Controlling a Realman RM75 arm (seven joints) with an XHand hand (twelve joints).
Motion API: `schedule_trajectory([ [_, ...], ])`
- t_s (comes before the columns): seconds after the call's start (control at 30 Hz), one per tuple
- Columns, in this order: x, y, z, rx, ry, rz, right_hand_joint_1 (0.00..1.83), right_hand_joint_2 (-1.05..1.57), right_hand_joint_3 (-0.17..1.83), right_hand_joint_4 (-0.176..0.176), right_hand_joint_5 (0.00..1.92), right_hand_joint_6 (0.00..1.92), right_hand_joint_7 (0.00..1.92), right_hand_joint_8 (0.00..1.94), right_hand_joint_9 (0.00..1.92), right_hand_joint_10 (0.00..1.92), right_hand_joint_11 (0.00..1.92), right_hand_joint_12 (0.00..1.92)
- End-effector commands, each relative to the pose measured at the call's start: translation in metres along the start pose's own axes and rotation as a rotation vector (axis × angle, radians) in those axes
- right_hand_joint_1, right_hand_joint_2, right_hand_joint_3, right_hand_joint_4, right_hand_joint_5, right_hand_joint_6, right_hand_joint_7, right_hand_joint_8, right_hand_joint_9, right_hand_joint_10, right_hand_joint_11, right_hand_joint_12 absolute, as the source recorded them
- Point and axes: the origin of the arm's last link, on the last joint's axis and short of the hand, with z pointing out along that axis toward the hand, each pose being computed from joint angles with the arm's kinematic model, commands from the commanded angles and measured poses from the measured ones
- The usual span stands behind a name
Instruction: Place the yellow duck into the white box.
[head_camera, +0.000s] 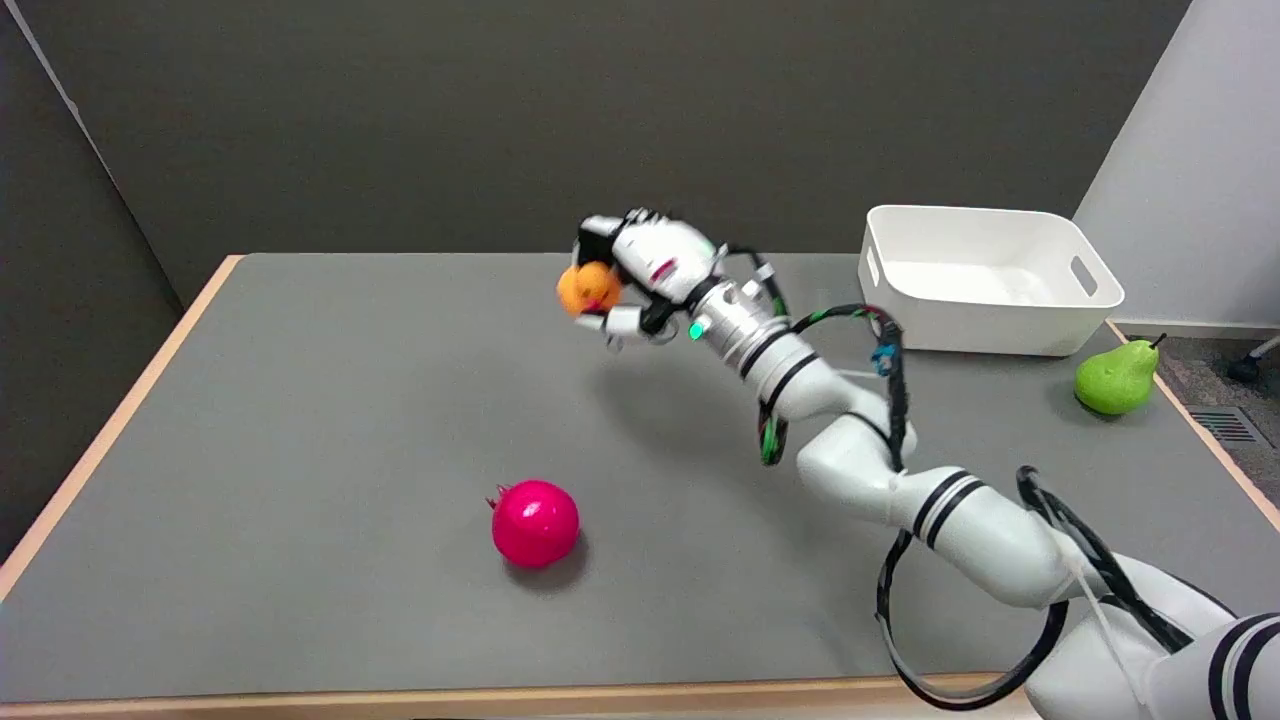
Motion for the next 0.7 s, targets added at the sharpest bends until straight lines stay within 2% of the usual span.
schedule_trajectory([
  [0.03,0.102,0.110,-0.033,-0.353,0.276,-0.066,1.15,1.14,0.41,-0.176,0.51,1.51,0.73,1.76,0.73,1.68,0.25,1.86],
  [0.43,0.154,0.198,-0.113,-0.616,0.496,-0.053,1.16,1.15,0.38,-0.176,0.51,1.49,0.75,1.72,0.75,1.72,0.21,1.92],
  [0.7,0.166,0.232,-0.161,-0.758,0.556,-0.068,1.16,1.16,0.37,-0.176,0.51,1.49,0.75,1.73,0.75,1.74,0.19,1.92],
])
